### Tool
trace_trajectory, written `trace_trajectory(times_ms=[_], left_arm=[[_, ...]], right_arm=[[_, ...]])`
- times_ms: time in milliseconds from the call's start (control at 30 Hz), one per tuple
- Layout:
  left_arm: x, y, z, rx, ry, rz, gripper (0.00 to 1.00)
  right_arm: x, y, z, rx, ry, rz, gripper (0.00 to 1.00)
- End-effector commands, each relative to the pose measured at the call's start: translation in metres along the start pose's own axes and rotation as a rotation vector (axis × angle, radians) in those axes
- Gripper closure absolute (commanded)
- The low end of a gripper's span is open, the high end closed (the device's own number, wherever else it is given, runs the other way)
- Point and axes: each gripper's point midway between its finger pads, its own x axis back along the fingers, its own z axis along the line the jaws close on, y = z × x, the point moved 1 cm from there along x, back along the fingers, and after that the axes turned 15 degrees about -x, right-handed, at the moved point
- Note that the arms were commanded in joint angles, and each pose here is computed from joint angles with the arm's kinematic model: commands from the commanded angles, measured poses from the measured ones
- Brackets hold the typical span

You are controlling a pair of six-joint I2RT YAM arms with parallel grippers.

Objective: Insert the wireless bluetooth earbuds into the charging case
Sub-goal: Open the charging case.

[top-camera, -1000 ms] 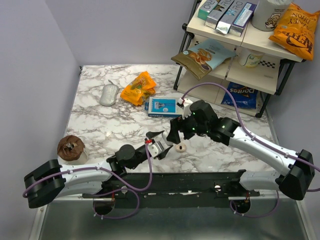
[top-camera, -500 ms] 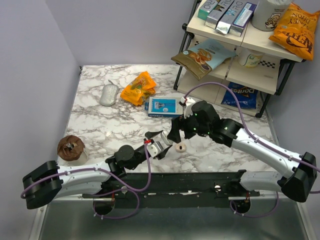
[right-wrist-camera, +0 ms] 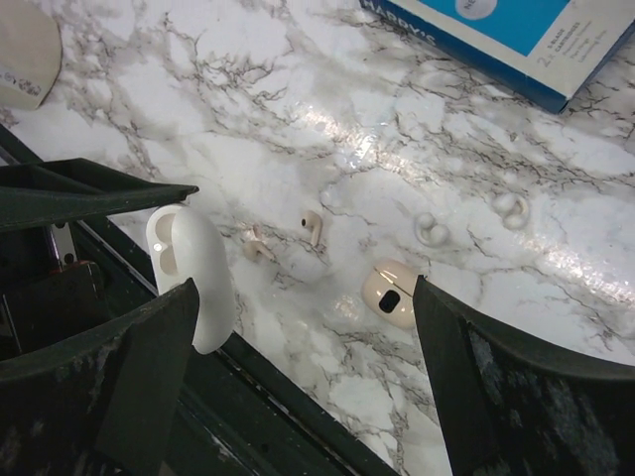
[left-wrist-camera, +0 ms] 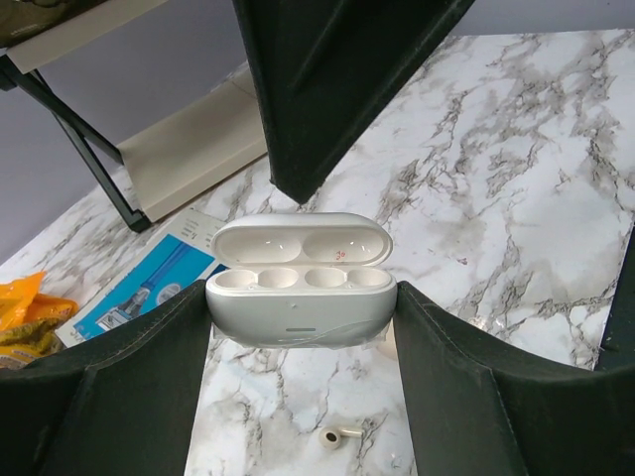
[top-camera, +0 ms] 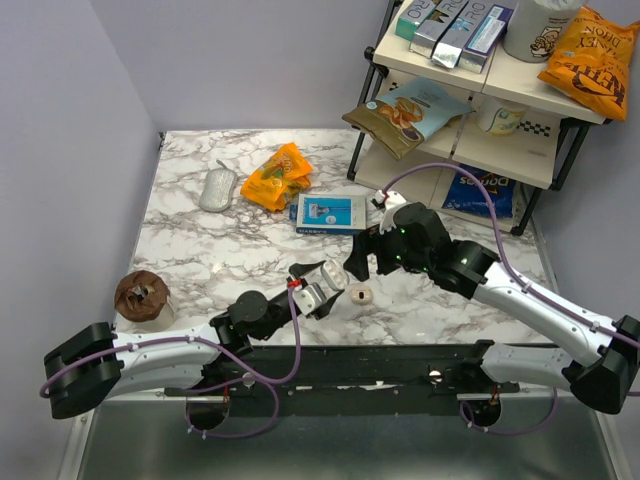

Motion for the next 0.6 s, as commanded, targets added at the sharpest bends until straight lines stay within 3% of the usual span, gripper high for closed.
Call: trace_trajectory(times_ms=[0,233,567], left_arm=[[0.001,0.009,0.007,-0.005,0.033,-0.032,1.00],[-0.001,0.011,0.007,0.000,0.034,-0.040,1.00],[-0.003,0.018,0.008,0.004,0.033,-0.062,1.00]], right_arm=[[0.010,0.006,-0.003,0.001,-0.020,-0.031,0.03],[0.015,0.000,0.039,0.032,0.219,0.035,0.07],[-0.003,-0.011,0.036,0.038,0.206,0.110,0.15]])
